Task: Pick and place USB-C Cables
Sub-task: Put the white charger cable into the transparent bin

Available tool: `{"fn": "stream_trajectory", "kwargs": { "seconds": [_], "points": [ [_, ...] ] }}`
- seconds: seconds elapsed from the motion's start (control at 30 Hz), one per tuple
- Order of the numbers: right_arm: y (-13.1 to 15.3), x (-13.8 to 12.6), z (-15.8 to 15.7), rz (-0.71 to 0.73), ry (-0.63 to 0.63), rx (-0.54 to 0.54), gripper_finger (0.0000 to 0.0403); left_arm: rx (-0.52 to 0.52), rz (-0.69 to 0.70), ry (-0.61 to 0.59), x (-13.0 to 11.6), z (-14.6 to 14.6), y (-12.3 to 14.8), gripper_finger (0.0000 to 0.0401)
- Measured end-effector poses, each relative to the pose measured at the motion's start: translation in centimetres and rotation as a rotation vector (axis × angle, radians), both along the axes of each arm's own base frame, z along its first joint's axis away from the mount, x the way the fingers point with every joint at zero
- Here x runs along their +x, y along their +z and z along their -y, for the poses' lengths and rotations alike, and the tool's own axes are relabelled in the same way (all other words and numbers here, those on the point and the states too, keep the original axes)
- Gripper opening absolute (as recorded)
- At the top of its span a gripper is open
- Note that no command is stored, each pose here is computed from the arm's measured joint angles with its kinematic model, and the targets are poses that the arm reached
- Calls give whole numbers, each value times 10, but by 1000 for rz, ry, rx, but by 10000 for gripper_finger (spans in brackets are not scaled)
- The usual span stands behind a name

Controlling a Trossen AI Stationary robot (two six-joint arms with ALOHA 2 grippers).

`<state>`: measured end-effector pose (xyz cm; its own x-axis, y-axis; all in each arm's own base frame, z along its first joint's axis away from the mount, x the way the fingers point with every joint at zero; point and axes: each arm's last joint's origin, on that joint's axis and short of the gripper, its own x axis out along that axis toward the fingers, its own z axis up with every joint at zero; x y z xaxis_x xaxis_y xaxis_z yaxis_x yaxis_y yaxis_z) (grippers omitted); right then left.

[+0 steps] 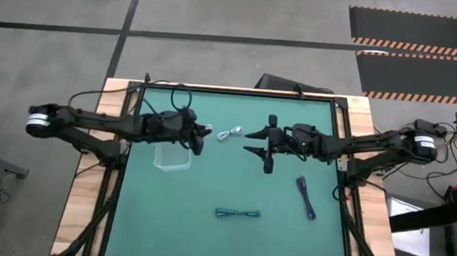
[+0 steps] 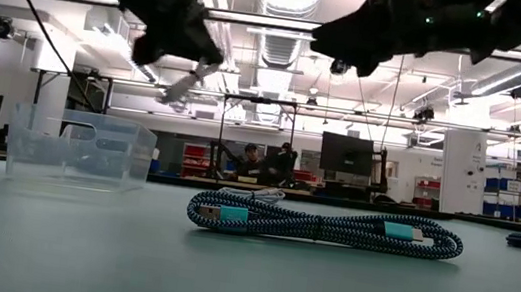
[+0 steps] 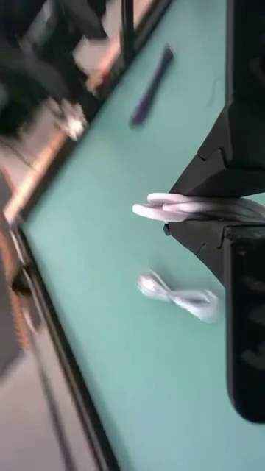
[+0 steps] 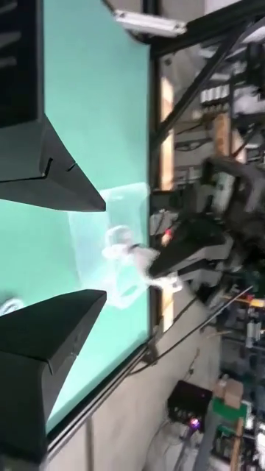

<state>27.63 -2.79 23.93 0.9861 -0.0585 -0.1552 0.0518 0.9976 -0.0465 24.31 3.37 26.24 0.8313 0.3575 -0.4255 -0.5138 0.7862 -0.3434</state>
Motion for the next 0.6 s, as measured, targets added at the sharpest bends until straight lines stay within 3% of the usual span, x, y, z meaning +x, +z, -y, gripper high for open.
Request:
{"fn": "stream_trajectory", "kwargs": {
  "seconds": [0.3,0.6],
  "points": [
    [5,-20,1,-128,-47,-36,173,-132,-326,141,-12,0,28,12],
    [5,-30,1,-134,-40,-83,173,-249,-759,230,-5,0,29,12]
  ]
}}
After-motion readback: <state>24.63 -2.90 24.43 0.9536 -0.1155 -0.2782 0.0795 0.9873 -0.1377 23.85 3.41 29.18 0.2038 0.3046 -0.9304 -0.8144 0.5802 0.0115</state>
